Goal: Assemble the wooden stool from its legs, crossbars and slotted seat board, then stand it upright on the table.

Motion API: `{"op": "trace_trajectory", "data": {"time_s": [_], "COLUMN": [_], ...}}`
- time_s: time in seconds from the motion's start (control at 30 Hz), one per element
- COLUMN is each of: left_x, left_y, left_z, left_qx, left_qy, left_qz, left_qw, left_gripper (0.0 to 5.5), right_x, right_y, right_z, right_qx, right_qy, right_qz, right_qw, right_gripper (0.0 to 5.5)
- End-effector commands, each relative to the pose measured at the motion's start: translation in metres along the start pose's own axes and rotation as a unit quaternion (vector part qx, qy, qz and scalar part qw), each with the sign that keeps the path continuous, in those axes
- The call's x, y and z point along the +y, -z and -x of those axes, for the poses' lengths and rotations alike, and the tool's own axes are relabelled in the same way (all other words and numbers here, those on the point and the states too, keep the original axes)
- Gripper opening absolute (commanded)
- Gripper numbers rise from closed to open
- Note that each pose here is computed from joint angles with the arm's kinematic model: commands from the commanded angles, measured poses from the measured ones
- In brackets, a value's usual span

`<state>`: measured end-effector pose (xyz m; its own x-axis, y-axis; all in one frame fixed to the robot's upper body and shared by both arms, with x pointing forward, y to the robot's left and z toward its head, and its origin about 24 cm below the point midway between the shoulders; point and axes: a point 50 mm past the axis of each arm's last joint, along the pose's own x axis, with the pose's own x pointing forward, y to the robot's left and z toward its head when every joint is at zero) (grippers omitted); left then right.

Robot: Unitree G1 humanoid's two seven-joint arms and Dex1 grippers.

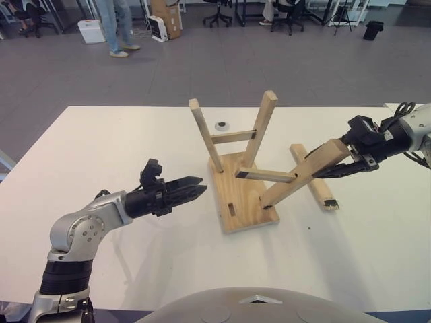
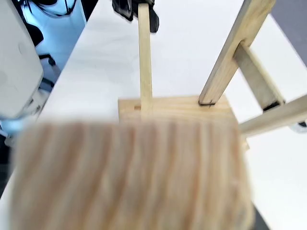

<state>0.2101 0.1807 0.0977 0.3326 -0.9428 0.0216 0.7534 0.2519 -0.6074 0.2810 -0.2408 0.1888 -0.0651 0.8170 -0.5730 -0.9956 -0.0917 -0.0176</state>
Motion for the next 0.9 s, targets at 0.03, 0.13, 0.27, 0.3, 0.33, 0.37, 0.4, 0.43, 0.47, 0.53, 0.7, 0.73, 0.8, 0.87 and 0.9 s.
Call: {"op": "trace_trajectory", "data": {"time_s": [0.03,0.13,0.27,0.3,0.33,0.37,0.4,0.43,0.47,0.53,0.7,0.73,0.8,0.87,0.9], "left_x": [-0.002,-0.003,0.003,0.010,0.016,0.020,0.023,0.025,0.025,0.025,0.025,0.025,0.025,0.025,0.024], "left_y": [0.000,0.003,0.028,0.044,0.063,0.077,0.088,0.099,0.108,0.116,0.115,0.115,0.114,0.112,0.111], "left_z": [-0.005,-0.006,-0.005,-0.003,-0.001,0.001,0.003,0.004,0.005,0.003,-0.001,-0.003,-0.008,-0.013,-0.016], "left_qx": [-0.001,-0.009,0.041,0.086,0.137,0.171,0.202,0.229,0.248,0.246,0.226,0.221,0.214,0.210,0.209], "left_qy": [0.004,-0.001,-0.046,-0.080,-0.116,-0.141,-0.163,-0.177,-0.183,-0.190,-0.192,-0.190,-0.186,-0.181,-0.179], "left_qz": [-0.009,-0.007,-0.007,-0.012,-0.019,-0.023,-0.033,-0.044,-0.052,-0.049,-0.054,-0.055,-0.058,-0.064,-0.067], "left_qw": [1.000,1.000,0.998,0.993,0.984,0.975,0.965,0.956,0.950,0.949,0.953,0.955,0.957,0.959,0.959], "left_gripper": [2.89,2.89,2.89,2.89,2.89,2.89,2.89,2.89,2.89,2.89,2.89,2.89,2.89,2.89,2.89], "right_x": [-0.006,-0.014,-0.024,-0.026,-0.027,-0.028,-0.028,-0.028,-0.027,-0.022,-0.021,-0.025,-0.032,-0.039,-0.041], "right_y": [0.008,-0.007,-0.033,-0.039,-0.046,-0.051,-0.056,-0.062,-0.067,-0.072,-0.071,-0.070,-0.070,-0.073,-0.074], "right_z": [-0.012,-0.015,-0.013,-0.013,-0.014,-0.015,-0.016,-0.017,-0.019,-0.023,-0.018,-0.015,-0.013,-0.016,-0.018], "right_qx": [0.069,0.094,0.105,0.109,0.113,0.118,0.119,0.121,0.121,0.127,0.195,0.215,0.239,0.250,0.252], "right_qy": [-0.044,-0.064,-0.070,-0.073,-0.077,-0.081,-0.085,-0.088,-0.090,-0.099,-0.076,-0.063,-0.048,-0.043,-0.043], "right_qz": [0.001,0.022,0.046,0.052,0.054,0.056,0.057,0.056,0.051,0.043,0.047,0.051,0.061,0.072,0.075], "right_qw": [0.997,0.993,0.991,0.990,0.989,0.988,0.988,0.987,0.987,0.986,0.977,0.973,0.968,0.965,0.964], "right_gripper": [2.04,2.04,2.04,2.04,2.04,2.04,2.04,2.04,2.04,2.04,2.04,2.04,2.04,2.04,2.04]}}
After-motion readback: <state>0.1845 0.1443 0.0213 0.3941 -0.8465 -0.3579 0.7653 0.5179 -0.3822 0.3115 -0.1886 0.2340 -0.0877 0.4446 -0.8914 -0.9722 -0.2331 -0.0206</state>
